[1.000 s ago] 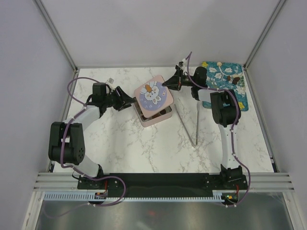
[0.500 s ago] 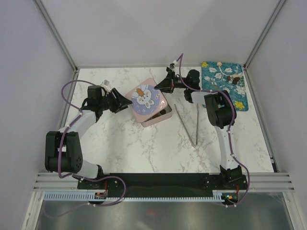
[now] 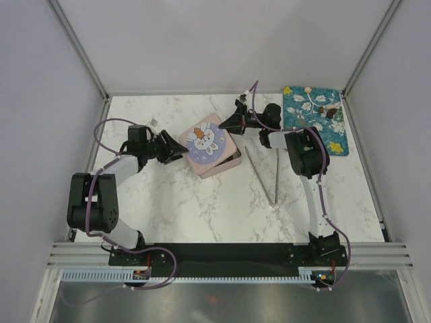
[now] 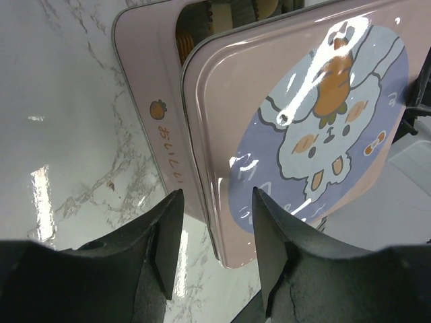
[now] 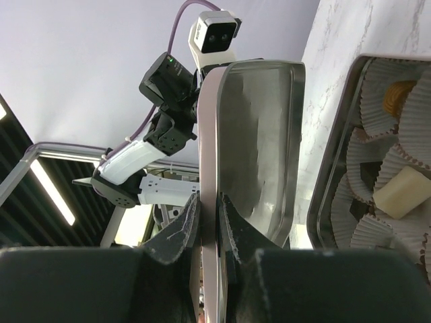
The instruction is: Pack the chocolate
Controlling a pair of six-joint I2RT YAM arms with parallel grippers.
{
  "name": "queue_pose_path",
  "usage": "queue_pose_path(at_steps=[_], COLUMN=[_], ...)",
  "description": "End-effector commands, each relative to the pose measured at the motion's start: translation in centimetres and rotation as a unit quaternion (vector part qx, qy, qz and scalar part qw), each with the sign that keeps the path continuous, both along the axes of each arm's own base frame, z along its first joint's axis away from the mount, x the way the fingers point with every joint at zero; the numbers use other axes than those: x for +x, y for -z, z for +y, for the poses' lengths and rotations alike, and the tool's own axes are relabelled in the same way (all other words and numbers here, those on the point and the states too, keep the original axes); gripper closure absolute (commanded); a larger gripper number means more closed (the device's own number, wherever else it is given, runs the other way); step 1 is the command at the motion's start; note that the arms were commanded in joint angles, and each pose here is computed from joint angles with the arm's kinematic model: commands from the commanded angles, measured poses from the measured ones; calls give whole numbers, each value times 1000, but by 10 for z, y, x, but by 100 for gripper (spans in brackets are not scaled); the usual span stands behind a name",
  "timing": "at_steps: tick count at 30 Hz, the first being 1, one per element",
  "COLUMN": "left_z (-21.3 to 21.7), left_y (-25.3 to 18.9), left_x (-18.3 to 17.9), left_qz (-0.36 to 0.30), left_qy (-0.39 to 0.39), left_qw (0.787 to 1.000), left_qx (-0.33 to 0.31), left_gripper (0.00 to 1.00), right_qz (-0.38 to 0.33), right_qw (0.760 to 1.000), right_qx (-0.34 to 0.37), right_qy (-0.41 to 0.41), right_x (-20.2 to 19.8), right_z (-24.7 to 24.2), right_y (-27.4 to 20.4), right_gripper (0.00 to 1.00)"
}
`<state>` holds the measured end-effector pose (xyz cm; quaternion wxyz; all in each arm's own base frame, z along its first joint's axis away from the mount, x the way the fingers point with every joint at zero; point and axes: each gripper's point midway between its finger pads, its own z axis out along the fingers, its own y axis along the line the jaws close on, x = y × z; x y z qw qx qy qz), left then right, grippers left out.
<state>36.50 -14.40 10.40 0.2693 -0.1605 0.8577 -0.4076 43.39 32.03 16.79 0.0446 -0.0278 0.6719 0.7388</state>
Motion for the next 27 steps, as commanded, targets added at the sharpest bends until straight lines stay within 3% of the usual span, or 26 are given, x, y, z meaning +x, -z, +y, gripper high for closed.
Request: queue_pose_path(at_steps=[1,12,22,27], left_z=[-7,-23,-27,-29], left_y=[-9,4,8,12], left_x=[6,9,14,18], left_qz=[-28,-22,-20,-15], left_qy=[13,37,39,42], left_qw=[999,998,998,998], left_qx=[-18,-36,-36,-35], left_gripper=[48,55,56,56], right_qz=[-23,-11,-4,-2], right_qw=[1000,1000,1000,1000], right_qx=[12,9,6,4], right_qy=[-1,6,10,13], right_x=[-3,8,13,17], right_z=[-1,-7,-11,-14], right_y=[-3,10,20,22], right_gripper=[100,100,100,94])
